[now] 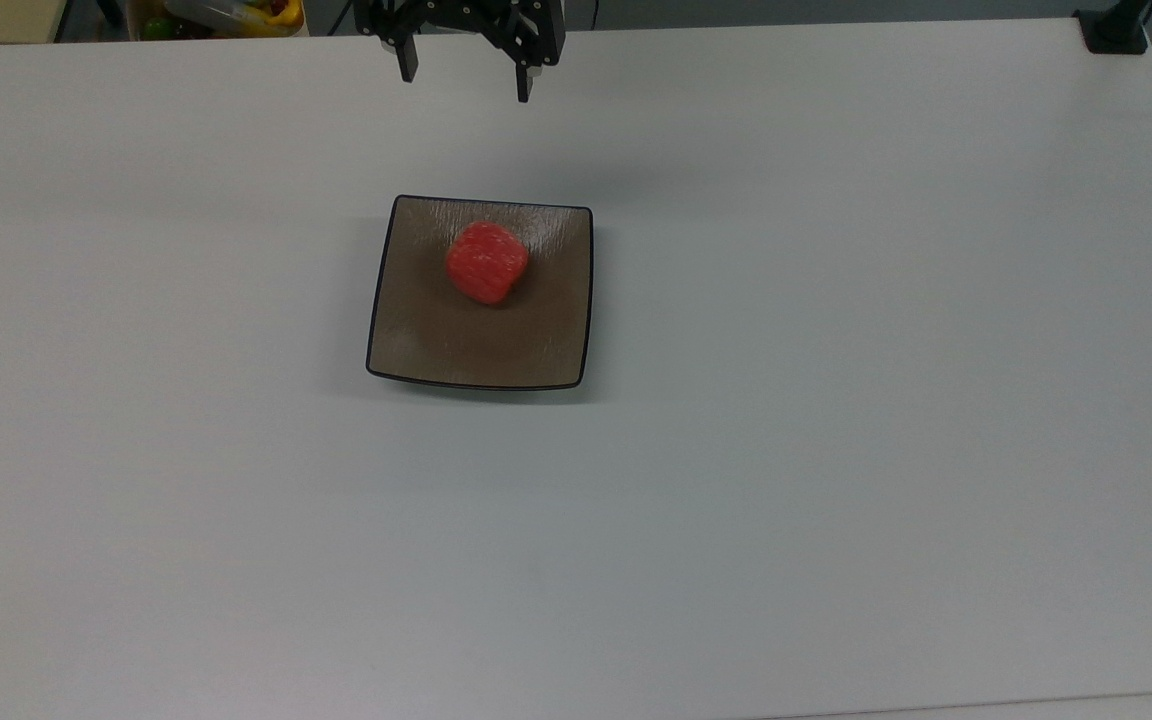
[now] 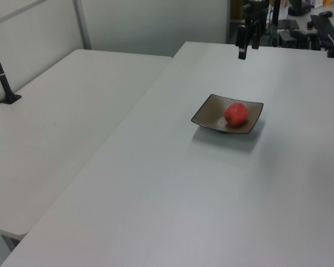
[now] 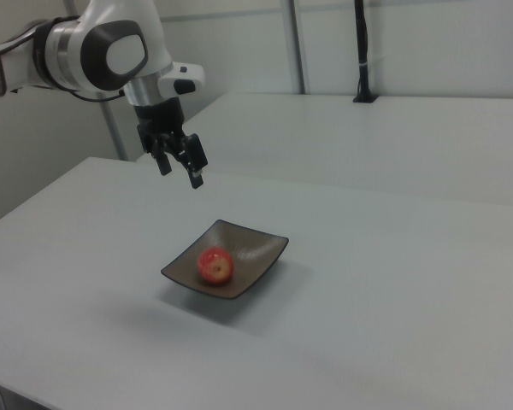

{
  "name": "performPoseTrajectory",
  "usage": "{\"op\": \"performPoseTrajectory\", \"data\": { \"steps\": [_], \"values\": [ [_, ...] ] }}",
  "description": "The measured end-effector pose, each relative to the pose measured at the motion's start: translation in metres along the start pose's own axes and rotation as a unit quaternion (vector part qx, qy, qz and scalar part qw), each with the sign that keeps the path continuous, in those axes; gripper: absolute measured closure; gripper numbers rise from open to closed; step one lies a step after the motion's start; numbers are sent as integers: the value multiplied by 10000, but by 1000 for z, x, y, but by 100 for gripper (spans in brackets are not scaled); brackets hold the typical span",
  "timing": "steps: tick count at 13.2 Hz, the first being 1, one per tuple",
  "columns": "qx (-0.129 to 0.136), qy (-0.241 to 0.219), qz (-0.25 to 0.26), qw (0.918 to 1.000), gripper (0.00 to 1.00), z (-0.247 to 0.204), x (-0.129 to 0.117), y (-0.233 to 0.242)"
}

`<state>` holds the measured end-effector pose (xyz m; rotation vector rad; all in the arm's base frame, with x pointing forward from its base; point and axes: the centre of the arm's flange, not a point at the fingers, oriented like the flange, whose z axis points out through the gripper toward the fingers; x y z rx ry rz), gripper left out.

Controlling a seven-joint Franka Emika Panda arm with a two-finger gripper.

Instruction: Apples placed on a ceramic plate

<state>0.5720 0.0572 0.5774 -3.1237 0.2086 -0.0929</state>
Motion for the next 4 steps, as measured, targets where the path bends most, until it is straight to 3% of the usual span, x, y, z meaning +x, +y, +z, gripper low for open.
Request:
{"op": "performPoseTrajectory", "data": {
  "steps": [4],
  "values": [
    [-1,-4,-91,10000,0,0,0,0]
  ]
}}
